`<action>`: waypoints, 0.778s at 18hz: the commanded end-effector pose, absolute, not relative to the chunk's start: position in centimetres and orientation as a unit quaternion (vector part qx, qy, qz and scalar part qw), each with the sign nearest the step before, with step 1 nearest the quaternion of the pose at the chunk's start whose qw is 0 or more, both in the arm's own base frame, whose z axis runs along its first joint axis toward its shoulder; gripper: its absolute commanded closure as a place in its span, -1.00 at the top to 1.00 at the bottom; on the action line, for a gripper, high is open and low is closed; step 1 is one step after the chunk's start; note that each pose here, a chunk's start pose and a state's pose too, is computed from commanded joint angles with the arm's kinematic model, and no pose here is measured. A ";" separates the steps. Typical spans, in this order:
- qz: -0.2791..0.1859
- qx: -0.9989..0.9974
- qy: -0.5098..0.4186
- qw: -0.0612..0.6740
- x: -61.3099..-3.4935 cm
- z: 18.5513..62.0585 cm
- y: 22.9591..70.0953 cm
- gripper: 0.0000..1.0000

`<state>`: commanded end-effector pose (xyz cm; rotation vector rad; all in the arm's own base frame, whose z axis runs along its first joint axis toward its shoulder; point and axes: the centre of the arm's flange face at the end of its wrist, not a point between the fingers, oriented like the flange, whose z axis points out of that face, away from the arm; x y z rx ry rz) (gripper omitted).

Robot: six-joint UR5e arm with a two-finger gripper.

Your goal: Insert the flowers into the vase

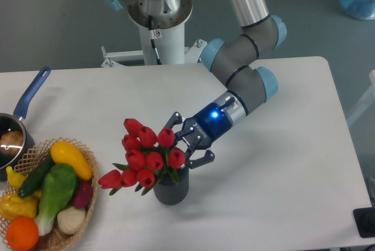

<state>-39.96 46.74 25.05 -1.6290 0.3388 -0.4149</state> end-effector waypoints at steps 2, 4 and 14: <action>-0.179 -0.718 0.152 0.655 -40.0 25.0 46.7 0.38; -0.179 -0.719 0.151 0.655 -40.0 24.8 46.5 0.43; -0.176 -0.720 0.145 0.656 -40.3 24.6 45.7 0.76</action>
